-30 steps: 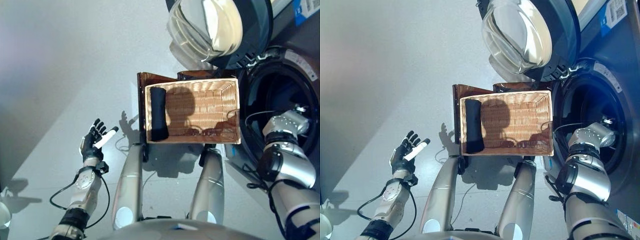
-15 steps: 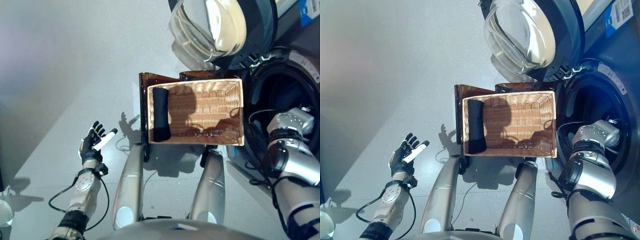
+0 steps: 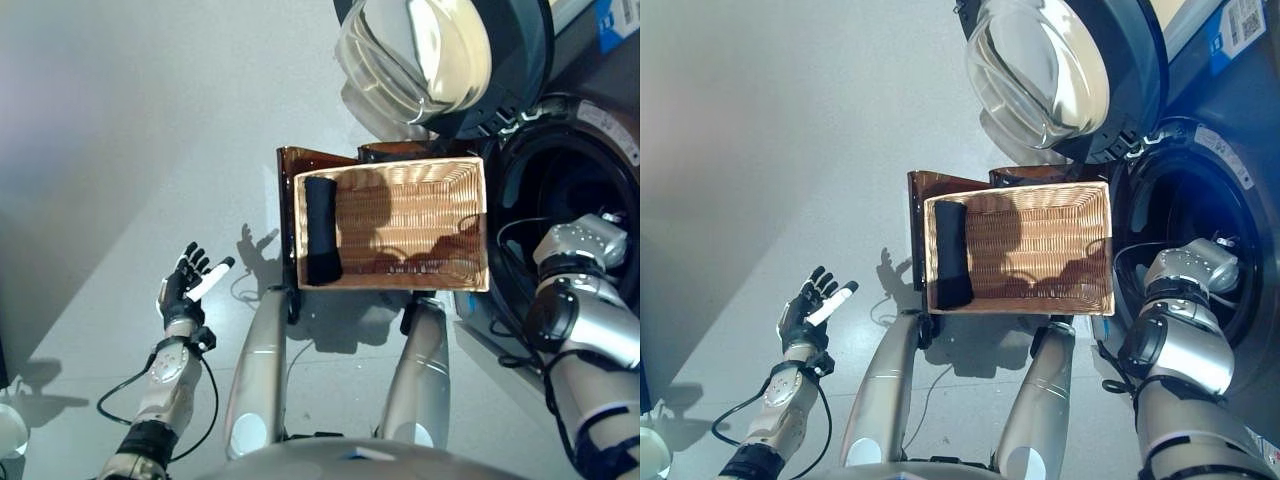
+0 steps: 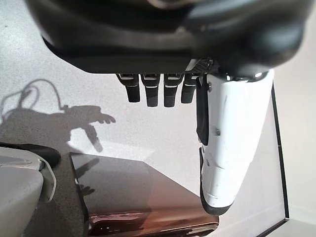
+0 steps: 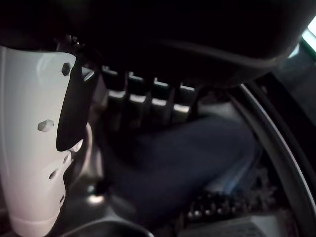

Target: Pick up the clothes and place them into the washing machine

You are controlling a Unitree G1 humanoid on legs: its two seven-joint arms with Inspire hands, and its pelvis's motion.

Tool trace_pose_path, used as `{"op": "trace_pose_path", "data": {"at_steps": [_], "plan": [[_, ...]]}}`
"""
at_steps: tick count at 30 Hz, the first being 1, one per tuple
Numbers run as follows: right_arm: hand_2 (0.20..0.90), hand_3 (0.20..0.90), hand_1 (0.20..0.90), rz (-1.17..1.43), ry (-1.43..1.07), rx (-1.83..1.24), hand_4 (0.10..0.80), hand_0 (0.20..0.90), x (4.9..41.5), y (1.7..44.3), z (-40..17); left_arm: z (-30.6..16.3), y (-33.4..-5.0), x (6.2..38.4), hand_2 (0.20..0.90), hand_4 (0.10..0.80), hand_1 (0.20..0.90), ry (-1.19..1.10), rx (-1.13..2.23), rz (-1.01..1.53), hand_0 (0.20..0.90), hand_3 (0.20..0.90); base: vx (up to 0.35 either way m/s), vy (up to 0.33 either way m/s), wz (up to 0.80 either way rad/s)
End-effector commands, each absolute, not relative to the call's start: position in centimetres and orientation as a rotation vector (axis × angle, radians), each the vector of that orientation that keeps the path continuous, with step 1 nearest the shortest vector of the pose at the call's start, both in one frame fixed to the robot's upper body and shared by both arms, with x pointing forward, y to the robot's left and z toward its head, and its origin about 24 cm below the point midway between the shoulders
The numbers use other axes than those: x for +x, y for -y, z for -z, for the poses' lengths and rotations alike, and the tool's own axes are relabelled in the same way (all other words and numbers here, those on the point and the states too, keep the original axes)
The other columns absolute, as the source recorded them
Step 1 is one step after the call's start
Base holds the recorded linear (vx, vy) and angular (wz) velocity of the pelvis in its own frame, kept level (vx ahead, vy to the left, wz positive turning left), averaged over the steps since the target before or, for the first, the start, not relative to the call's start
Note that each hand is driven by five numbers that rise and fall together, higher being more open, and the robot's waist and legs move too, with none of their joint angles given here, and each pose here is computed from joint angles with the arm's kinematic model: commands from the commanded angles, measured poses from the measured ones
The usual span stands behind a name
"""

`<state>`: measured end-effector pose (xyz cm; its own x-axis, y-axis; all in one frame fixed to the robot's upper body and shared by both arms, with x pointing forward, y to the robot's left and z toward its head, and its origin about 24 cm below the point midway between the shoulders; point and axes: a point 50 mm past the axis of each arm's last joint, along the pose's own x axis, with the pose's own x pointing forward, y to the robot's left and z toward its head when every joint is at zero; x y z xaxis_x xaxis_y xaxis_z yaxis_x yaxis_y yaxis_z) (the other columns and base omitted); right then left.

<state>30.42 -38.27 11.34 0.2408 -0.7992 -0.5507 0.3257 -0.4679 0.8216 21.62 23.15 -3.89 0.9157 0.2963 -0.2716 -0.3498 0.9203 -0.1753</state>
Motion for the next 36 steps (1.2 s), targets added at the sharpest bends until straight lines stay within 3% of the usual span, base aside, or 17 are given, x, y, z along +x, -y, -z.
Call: {"op": "trace_pose_path", "data": {"at_steps": [1, 11, 21, 29, 36], "plan": [[0.900, 0.900, 0.900, 1.414, 0.666, 1.306, 0.800, 0.900, 29.0, 40.6, -14.7, 2.5, -26.4, 20.7, 0.900, 0.800, 0.900, -0.172, -0.170, -0.425, 0.900, 0.900, 0.000, 0.000, 0.00], [0.900, 0.900, 0.900, 1.304, 0.620, 1.298, 0.800, 0.900, 31.1, 37.4, -13.7, 2.5, -26.1, 20.8, 0.900, 0.800, 0.900, -0.162, -0.193, -0.422, 0.900, 0.900, -0.001, 0.001, 0.00], [0.900, 0.900, 0.900, 1.200, 0.406, 1.178, 0.800, 0.900, 33.0, 33.1, -10.2, 2.3, -26.1, 20.8, 0.900, 0.800, 0.900, -0.149, -0.181, -0.404, 0.900, 0.900, -0.011, 0.004, -0.01], [0.900, 0.900, 0.900, 0.992, 0.200, 0.985, 0.800, 0.900, 34.9, 27.8, -8.0, 2.2, -26.3, 20.7, 0.900, 0.800, 0.900, -0.142, -0.172, -0.400, 0.900, 0.900, -0.012, 0.002, 0.00], [0.900, 0.900, 0.900, 0.665, 0.079, 0.727, 0.800, 0.900, 36.1, 20.5, -6.7, 1.9, -26.4, 20.8, 0.900, 0.800, 0.900, -0.119, -0.174, -0.418, 0.900, 0.900, -0.018, 0.002, -0.02]]}}
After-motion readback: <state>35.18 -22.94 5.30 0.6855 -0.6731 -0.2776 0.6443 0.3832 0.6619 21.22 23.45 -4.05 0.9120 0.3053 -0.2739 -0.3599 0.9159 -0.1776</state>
